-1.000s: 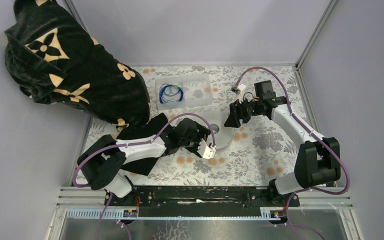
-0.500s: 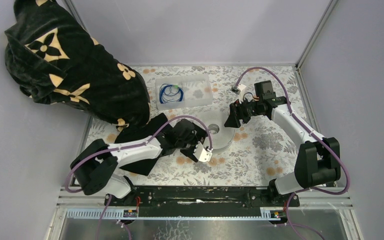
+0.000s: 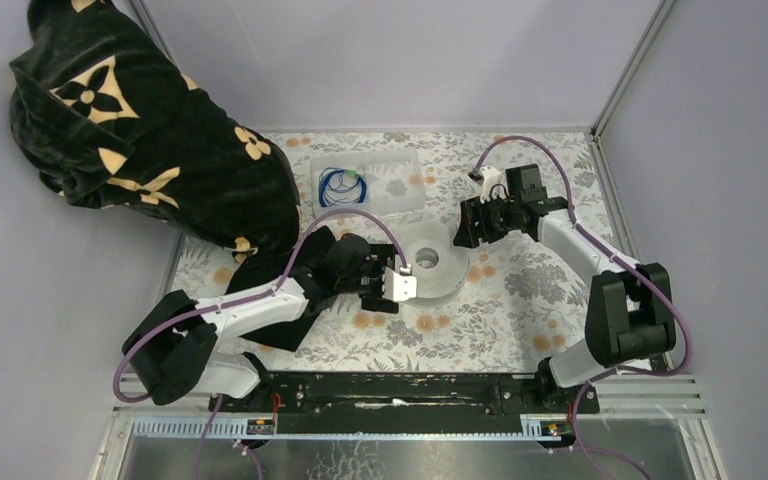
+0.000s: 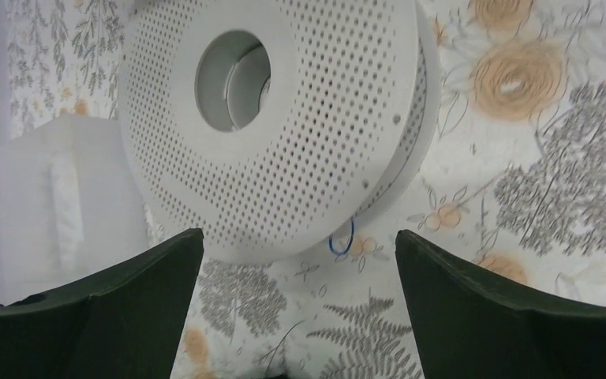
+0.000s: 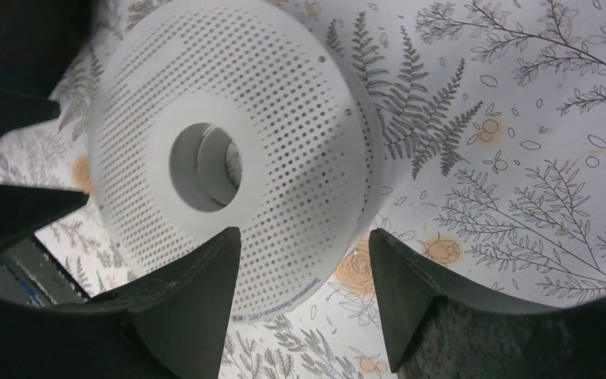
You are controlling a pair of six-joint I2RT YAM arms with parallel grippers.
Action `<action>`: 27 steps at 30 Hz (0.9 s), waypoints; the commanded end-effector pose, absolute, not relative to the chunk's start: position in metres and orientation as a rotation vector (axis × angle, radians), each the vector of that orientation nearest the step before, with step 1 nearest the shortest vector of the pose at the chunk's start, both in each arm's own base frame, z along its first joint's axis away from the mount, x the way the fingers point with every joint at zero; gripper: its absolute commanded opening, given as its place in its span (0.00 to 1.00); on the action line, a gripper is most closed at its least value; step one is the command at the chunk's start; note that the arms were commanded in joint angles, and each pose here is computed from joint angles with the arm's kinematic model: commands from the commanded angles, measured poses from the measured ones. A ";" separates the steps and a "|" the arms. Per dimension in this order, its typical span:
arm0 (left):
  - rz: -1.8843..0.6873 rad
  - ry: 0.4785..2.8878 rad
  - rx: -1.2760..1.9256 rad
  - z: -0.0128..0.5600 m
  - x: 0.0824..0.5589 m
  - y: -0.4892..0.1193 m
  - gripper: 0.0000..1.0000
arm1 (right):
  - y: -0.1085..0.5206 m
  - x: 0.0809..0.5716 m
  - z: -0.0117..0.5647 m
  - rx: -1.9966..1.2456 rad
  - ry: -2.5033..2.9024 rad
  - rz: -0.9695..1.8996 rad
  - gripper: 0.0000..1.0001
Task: Wrap the cables
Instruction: Reset both arms
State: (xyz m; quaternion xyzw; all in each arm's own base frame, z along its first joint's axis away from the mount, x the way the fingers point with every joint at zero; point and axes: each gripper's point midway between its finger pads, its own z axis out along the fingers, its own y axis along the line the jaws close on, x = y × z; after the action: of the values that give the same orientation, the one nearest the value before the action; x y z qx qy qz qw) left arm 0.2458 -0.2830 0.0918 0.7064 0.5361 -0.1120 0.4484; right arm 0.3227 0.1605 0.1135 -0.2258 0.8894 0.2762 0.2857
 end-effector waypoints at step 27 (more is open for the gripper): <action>-0.114 1.673 1.194 0.081 0.349 -0.234 0.94 | 0.204 0.231 0.057 -0.941 2.474 0.873 0.39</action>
State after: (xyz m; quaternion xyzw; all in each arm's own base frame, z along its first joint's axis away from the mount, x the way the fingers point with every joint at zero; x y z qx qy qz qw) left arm 0.3220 -0.2374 0.0603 0.5291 0.7013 -0.0658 0.4731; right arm 0.2713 0.1820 0.0679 -0.2663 0.8954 0.2767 0.2254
